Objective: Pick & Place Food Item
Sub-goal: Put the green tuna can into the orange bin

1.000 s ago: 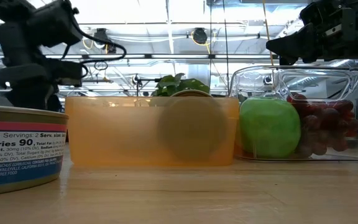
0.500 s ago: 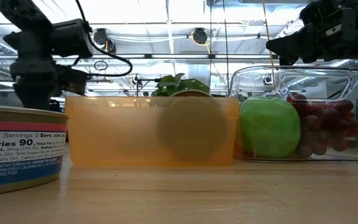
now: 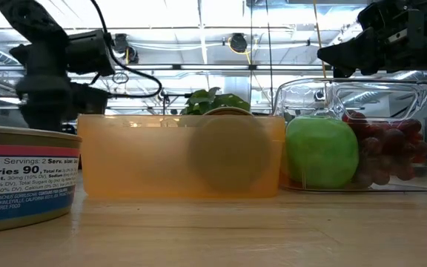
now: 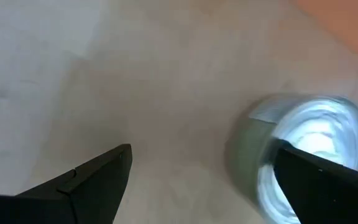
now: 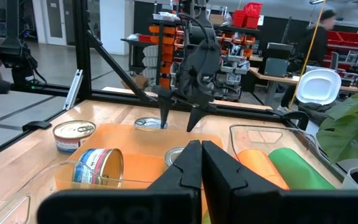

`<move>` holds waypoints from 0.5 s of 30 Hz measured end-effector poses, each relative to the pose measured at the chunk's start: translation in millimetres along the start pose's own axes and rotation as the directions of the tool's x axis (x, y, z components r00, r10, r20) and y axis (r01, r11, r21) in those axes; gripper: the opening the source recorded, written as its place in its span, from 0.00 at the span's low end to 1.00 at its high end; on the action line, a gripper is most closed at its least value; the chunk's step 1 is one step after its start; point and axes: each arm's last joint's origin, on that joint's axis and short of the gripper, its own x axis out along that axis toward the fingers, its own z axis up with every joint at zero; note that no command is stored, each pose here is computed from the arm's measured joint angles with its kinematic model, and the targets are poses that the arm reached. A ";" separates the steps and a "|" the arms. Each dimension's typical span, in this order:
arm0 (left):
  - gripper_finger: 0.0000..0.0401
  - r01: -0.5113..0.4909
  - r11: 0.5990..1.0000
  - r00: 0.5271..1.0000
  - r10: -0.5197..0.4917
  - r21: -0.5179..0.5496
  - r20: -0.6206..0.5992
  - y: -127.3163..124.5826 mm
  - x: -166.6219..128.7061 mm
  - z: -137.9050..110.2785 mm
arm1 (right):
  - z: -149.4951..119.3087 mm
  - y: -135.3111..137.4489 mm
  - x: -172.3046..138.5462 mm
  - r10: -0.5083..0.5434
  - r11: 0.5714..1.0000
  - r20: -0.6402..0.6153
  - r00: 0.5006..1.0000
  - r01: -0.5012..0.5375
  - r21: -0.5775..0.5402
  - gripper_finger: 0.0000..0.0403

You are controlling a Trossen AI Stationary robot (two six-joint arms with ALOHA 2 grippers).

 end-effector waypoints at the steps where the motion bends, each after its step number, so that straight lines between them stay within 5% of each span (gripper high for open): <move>1: 0.97 -0.043 0.999 0.999 0.043 -0.002 0.002 1.7 2.0 0.8 | 0.0 0.0 0.0 0.000 1.000 0.000 1.000 0.000 0.000 0.00; 4: 0.97 -0.138 0.989 0.990 0.139 -0.052 0.030 7.6 5.3 5.9 | 0.1 0.0 0.0 0.000 1.000 0.000 1.000 0.000 0.000 0.00; 15: 0.97 -0.244 0.925 0.963 0.267 -0.290 0.044 23.9 2.3 8.8 | 0.1 -0.1 0.0 0.000 1.000 0.000 1.000 0.000 0.000 0.00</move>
